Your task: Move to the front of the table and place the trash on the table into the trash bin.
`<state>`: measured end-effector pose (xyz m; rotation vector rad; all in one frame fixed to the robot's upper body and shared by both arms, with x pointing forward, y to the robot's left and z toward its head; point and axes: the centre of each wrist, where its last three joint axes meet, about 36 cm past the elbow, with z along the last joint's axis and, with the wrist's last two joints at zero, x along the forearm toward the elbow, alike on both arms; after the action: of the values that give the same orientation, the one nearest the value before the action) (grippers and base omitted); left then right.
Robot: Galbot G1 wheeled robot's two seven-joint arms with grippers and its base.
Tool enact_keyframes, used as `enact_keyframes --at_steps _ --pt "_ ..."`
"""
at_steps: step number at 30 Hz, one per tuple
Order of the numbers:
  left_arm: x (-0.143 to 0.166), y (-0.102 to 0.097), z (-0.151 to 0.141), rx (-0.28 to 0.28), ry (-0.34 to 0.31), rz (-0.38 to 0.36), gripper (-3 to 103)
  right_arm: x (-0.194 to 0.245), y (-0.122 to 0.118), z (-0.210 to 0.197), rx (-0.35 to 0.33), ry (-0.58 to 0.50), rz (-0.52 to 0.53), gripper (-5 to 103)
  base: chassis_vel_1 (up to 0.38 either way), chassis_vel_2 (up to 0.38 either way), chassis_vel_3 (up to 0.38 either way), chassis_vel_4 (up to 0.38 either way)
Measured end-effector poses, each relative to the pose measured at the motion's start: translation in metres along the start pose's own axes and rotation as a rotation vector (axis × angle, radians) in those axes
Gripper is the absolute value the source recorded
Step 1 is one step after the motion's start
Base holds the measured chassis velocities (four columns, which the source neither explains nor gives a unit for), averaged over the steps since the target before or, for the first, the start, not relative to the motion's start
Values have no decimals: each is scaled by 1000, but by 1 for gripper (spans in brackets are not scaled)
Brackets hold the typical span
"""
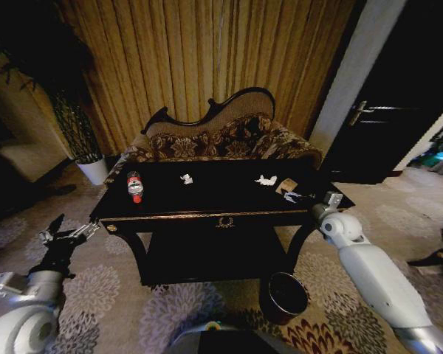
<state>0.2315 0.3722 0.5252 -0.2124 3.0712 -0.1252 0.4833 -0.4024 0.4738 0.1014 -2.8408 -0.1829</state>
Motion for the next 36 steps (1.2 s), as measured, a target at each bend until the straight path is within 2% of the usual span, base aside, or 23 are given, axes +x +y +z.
enact_keyframes --at_steps 20,23,25,26,28,29,31,32,34,35,36 --pt "1 4 -4 -9 -20 -10 100 -5 1 -2 13 -19 -1 100 0 0 0 0" --pt "1 5 -4 -11 -23 -12 100 -6 1 -1 17 -19 -2 97 0 0 0 0" --pt "1 5 -4 -12 -24 -12 100 -7 2 0 19 -17 -3 89 0 0 0 0" --pt "1 5 -4 -12 -24 -12 100 -7 2 0 19 -17 -3 89 0 0 0 0" --pt "0 6 -4 -15 -26 -11 100 -8 3 1 21 -15 -4 78 0 0 0 0" --pt "0 6 -4 -15 -26 -11 100 -8 3 1 21 -15 -4 78 0 0 0 0" --pt "0 7 -5 -16 -28 -11 100 -8 2 1 23 -14 -2 67 0 0 0 0" --pt "0 7 -5 -16 -28 -11 100 -8 2 1 23 -14 -2 67 0 0 0 0" --pt "-1 7 -5 -17 -28 -11 100 -8 2 1 25 -14 -1 56 0 0 0 0" --pt "-1 7 -5 -17 -28 -11 100 -8 2 1 25 -14 -1 56 0 0 0 0" --pt "-1 7 -5 -16 -28 -11 100 -8 1 1 26 -14 0 51 0 0 0 0"
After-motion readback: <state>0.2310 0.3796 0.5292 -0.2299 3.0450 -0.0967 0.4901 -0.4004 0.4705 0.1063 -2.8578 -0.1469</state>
